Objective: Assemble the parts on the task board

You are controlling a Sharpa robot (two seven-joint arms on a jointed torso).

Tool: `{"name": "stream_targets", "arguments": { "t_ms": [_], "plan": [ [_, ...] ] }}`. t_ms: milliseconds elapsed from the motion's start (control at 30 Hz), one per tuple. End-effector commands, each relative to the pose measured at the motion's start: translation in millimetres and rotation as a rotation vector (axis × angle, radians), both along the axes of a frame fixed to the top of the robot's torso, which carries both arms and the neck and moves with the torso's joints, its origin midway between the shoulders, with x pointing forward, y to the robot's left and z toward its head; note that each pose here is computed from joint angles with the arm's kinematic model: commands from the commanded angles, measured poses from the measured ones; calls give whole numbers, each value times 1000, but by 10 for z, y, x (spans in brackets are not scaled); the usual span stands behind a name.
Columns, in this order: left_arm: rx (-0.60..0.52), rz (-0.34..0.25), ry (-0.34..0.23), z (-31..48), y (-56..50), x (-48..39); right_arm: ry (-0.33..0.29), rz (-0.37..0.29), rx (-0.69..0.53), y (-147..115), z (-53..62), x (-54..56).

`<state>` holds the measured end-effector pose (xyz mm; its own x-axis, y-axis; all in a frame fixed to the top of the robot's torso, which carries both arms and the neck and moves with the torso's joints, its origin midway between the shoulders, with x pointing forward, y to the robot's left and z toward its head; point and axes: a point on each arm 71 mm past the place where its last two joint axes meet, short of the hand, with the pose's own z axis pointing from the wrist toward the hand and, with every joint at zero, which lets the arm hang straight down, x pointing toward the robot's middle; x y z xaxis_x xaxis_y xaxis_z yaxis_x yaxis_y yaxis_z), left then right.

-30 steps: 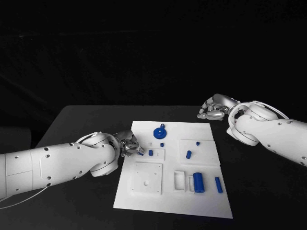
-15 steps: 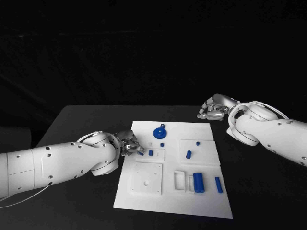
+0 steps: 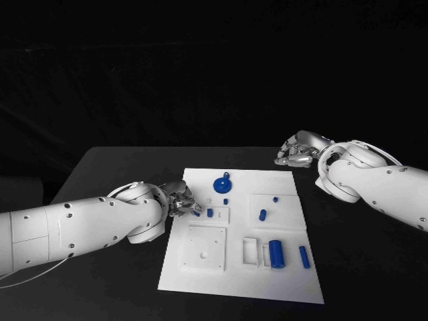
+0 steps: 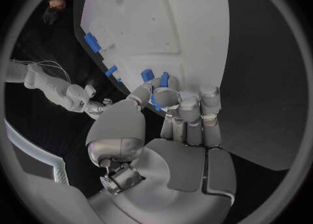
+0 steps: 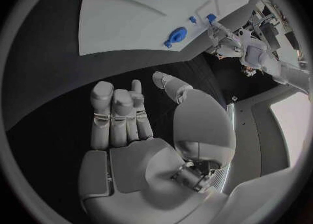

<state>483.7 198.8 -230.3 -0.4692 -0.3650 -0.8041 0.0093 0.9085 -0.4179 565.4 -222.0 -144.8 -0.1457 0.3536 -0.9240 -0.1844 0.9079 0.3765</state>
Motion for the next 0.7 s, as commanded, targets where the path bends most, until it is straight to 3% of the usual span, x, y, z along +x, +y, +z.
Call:
{"name": "stream_targets", "arguments": {
  "t_ms": [33, 700],
  "plan": [
    [31, -49, 28, -55, -66, -45, 5, 13, -5, 12, -4, -3],
    [44, -53, 14, -44, -27, -64, 5, 12, -5, 8, -5, -3]
  ]
}}
